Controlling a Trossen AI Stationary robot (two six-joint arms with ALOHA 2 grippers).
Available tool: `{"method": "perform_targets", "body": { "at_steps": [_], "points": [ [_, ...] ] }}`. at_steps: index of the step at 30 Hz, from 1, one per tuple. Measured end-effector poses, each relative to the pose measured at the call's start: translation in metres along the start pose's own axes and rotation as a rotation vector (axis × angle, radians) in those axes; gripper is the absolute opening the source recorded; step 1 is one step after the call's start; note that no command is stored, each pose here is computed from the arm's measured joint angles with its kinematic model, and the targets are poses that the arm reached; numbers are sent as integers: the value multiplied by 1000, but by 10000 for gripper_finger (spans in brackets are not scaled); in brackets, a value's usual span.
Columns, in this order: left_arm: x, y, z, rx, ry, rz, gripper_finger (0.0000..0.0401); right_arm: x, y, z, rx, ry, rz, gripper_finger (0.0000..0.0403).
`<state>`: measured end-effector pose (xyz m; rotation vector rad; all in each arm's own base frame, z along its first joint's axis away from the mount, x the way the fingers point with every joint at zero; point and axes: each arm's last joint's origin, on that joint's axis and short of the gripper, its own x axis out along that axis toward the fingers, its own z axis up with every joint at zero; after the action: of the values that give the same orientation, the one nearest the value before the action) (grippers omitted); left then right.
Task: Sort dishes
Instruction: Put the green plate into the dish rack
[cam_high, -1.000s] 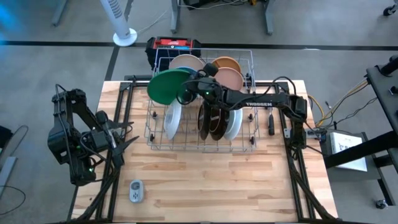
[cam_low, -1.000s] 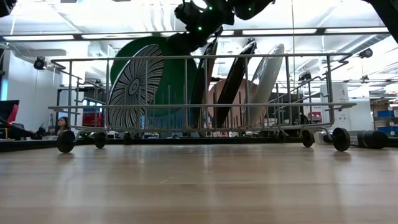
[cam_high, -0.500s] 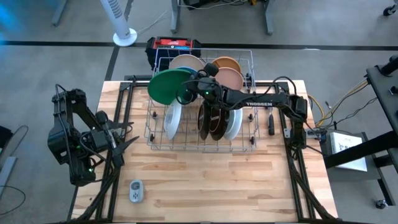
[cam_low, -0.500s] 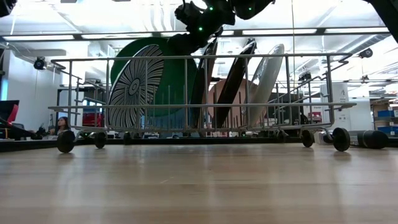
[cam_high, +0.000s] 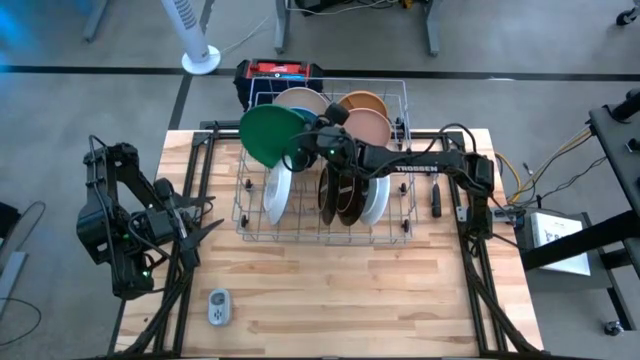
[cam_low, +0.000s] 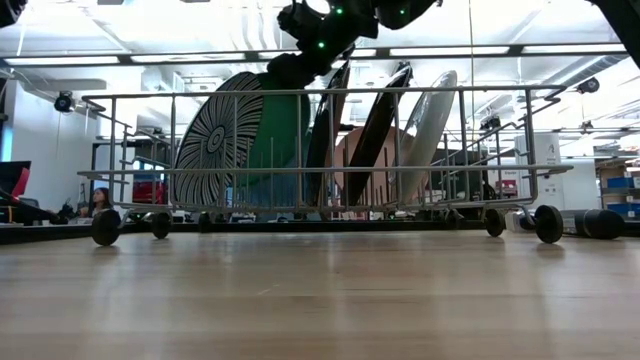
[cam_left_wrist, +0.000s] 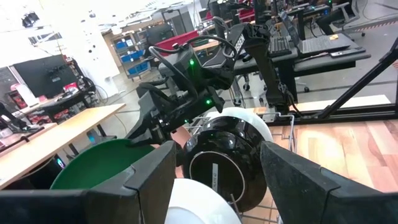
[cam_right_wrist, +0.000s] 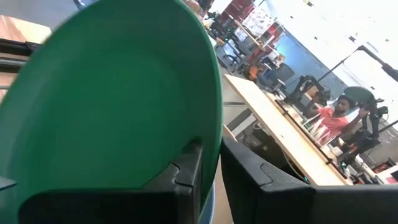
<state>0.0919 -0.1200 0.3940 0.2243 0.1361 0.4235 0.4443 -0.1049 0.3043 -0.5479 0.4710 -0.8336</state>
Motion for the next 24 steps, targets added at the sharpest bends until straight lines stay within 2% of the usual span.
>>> {"method": "perform_targets", "body": {
  "at_steps": [9, 12, 17, 24],
  "points": [
    [0, 0, 0, -2, 0, 0, 223, -3, 3, 2, -75, -9, 3, 73],
    [0, 0, 0, -3, 0, 0, 223, -3, 3, 2, -79, -9, 1, 57],
    [0, -1, 0, -14, -1, -1, 223, -3, 1, 6, -73, -35, -16, 8],
    [0, -3, 1, -33, 2, -5, 223, -6, -1, 10, -104, -39, -72, 3]
  ]
}}
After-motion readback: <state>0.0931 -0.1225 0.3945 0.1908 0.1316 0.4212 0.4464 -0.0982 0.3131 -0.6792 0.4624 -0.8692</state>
